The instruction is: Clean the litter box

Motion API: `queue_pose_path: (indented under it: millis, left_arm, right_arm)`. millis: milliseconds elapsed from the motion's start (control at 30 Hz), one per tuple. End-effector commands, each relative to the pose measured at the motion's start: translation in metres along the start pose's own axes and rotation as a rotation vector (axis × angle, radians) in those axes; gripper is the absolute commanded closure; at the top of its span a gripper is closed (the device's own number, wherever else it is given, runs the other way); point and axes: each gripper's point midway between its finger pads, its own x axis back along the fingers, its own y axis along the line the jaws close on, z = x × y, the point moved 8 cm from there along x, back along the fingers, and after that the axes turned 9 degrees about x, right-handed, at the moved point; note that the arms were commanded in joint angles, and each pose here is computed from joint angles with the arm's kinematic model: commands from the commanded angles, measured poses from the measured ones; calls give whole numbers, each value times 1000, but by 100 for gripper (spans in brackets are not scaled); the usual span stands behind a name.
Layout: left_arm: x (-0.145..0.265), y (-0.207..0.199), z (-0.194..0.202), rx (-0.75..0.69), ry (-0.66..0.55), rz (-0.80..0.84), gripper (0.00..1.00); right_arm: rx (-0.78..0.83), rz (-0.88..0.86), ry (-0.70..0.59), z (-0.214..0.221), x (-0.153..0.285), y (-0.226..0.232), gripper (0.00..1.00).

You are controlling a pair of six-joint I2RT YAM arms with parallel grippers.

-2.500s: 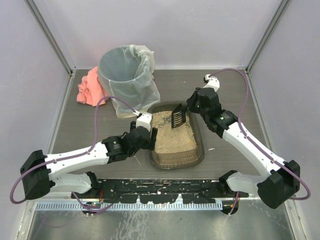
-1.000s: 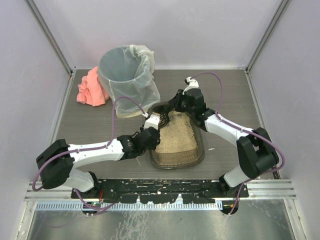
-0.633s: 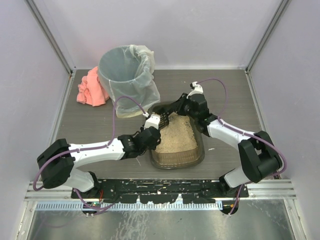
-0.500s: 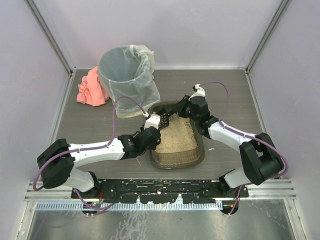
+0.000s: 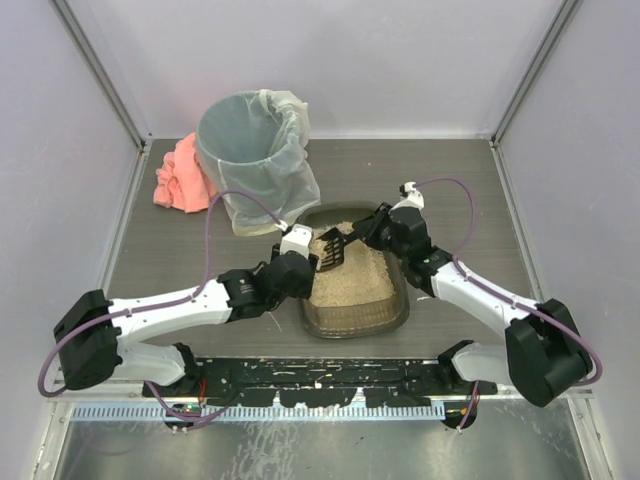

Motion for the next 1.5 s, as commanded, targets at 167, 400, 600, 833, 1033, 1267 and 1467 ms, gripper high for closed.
queue_pose_path:
  millis: [167,400,600,833,1033,1267,1467]
  left_arm:
    - [27,-1,-23,32,-61,66,41]
    - [48,12,-32,28,-93,42,39]
    - [79,39,-36,19,-119,-14,37]
    - [120,74,-41,56,-194,-65,35]
    - [141,90,-40,107,-224,-54,34]
    - [149,92,-41,118,-213,-40,34]
    - [151,93,-42,122,-215,-38,35]
  right_arm:
    - [4,12,-116,-22,23,3,100]
    - [1,-20,-134,-30,38,3,100]
    - [-29,-80,-149,-41,57,-7,99]
    - [-156,-162,-169,-59,73,-29,99]
    - [-304,-301,-170,-64,81,-44,99]
    - [-527,-315,-199,-50,84,-84,99]
    - [-511,-340,-208,-44,93,-89,99]
